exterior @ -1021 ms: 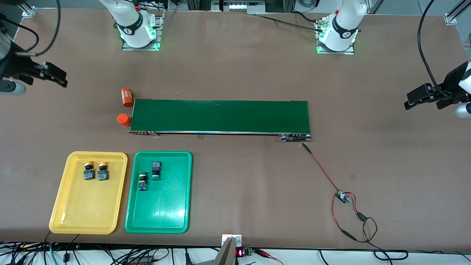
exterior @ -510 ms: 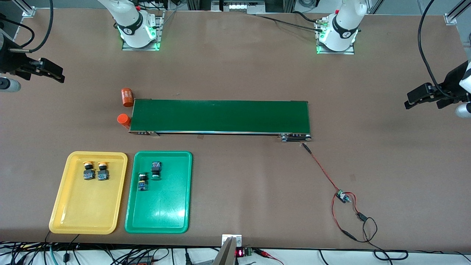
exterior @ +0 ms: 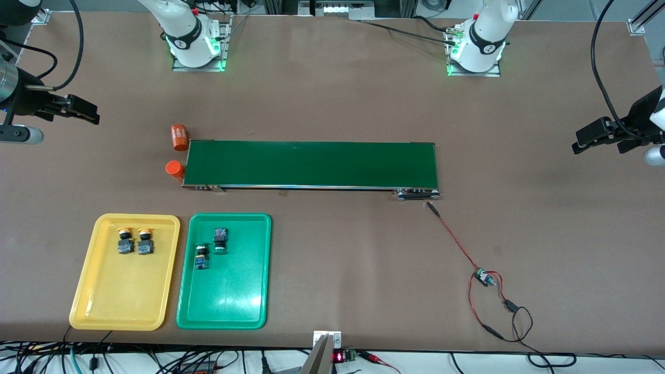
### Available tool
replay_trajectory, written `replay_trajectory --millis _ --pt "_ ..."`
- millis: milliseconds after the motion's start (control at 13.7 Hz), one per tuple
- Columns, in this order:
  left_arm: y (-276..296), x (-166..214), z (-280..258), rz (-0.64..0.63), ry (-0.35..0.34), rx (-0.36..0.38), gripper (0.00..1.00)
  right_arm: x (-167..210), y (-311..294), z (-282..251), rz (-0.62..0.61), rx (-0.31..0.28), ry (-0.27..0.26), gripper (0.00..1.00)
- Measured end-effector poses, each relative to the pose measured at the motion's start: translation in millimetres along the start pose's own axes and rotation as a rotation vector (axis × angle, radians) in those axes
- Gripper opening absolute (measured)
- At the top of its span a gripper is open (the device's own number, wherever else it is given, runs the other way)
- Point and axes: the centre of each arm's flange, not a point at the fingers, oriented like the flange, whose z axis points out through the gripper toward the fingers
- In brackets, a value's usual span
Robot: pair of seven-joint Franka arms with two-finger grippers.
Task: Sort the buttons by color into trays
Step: 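Raise the right gripper away from the yellow tray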
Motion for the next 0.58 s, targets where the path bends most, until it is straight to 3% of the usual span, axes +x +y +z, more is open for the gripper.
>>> replay_trajectory --millis 583 --pt "-5.6 0.2 -0.2 -0.01 0.0 0.001 1.0 0.0 -2.4 5.0 -0.005 -0.001 -0.016 1.0"
